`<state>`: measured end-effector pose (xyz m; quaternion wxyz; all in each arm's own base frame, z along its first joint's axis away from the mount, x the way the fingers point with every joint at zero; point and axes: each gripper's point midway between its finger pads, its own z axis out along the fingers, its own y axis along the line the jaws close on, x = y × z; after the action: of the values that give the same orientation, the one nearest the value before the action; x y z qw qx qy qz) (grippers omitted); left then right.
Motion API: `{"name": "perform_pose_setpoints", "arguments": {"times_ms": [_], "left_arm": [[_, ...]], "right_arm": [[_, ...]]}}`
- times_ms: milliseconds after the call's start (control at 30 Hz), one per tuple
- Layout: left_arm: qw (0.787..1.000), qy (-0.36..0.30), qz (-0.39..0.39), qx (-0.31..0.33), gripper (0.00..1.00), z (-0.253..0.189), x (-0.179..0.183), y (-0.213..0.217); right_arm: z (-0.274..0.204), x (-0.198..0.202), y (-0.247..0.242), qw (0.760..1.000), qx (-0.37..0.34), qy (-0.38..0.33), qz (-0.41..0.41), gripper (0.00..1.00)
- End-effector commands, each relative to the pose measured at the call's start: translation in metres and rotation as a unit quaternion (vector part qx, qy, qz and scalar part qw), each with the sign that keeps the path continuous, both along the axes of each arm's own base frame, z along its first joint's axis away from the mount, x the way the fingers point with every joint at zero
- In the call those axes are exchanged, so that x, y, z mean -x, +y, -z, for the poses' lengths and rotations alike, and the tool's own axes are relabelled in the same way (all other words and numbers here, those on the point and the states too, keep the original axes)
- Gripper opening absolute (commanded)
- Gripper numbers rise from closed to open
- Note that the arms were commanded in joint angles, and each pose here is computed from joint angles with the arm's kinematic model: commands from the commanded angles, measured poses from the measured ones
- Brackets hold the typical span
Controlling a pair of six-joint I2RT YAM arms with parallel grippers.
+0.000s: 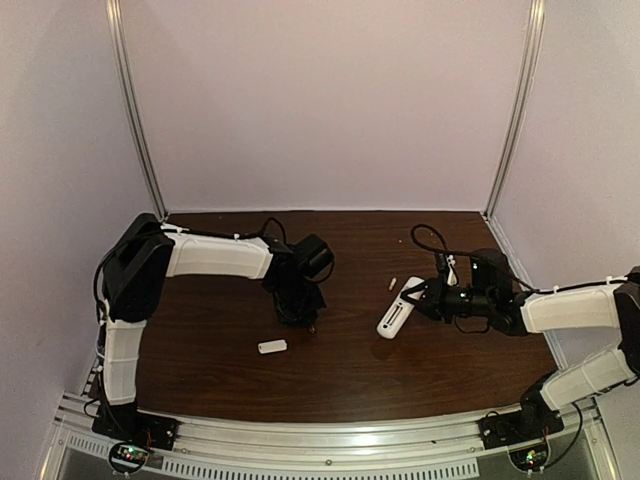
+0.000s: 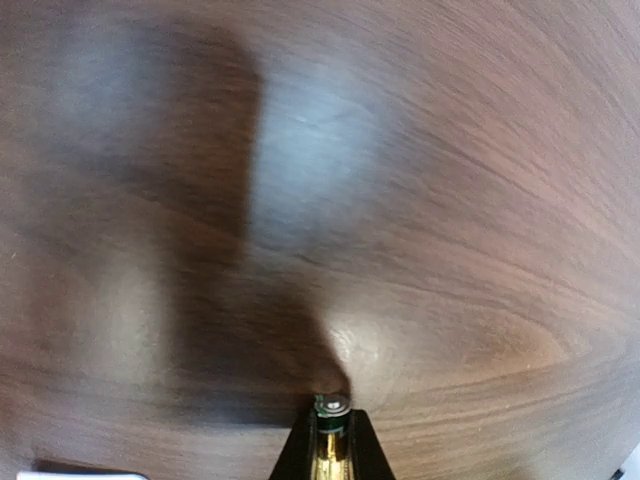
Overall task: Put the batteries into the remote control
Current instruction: Move the battery to the center of the board, then pick up the battery from the center of the board.
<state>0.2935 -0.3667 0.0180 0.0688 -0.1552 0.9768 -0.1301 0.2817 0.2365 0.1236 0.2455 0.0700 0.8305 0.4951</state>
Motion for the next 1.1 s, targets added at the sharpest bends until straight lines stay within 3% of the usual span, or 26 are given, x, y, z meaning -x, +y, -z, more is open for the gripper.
{"name": "perform_pose_setpoints", "arguments": {"times_ms": [0, 100, 200, 367, 533, 600, 667, 767, 833, 900, 1067], "left_arm": [[0.996, -0.008, -0.093, -0.01, 0.0, -0.007, -0.005, 0.013], [0.996, -0.004, -0.091, -0.016, 0.0, -0.004, -0.003, 0.016], [0.997, -0.003, -0.08, -0.02, 0.1, -0.003, -0.003, 0.015], [0.998, -0.019, -0.056, -0.023, 0.43, -0.01, -0.007, 0.013], [0.994, -0.11, -0.003, -0.009, 0.55, -0.056, -0.029, 0.009], [0.98, -0.186, 0.072, -0.013, 0.61, -0.089, -0.043, 0.005], [0.952, -0.261, 0.158, -0.024, 0.76, -0.123, -0.053, 0.002], [0.871, -0.349, 0.345, 0.003, 0.96, -0.156, -0.043, -0.018], [0.821, -0.369, 0.437, 0.012, 0.97, -0.163, -0.034, -0.021], [0.786, -0.365, 0.498, -0.034, 0.97, -0.154, -0.035, -0.012], [0.636, -0.342, 0.686, -0.087, 0.95, -0.11, -0.002, 0.006]], "right_arm": [[-0.006, 0.001, -0.005, 1.0, 0.006, -0.018, 0.003, 0.0], [-0.006, 0.0, -0.006, 1.0, 0.009, -0.019, 0.004, 0.0], [-0.006, 0.0, -0.007, 1.0, 0.008, -0.018, 0.004, 0.0], [-0.007, 0.0, -0.006, 1.0, 0.008, -0.019, 0.004, 0.0], [-0.007, 0.0, -0.007, 1.0, 0.009, -0.02, 0.003, 0.0], [-0.009, 0.0, -0.007, 1.0, 0.008, -0.024, 0.002, 0.0], [-0.01, -0.001, -0.007, 1.0, 0.008, -0.028, 0.001, 0.0], [-0.015, -0.001, -0.008, 0.999, 0.003, -0.035, -0.002, 0.0], [-0.018, -0.002, -0.009, 0.999, 0.001, -0.04, -0.002, 0.0], [-0.02, -0.002, -0.011, 0.999, 0.001, -0.042, -0.001, 0.0], [-0.022, -0.003, -0.014, 0.999, 0.002, -0.045, 0.0, 0.0]]}}
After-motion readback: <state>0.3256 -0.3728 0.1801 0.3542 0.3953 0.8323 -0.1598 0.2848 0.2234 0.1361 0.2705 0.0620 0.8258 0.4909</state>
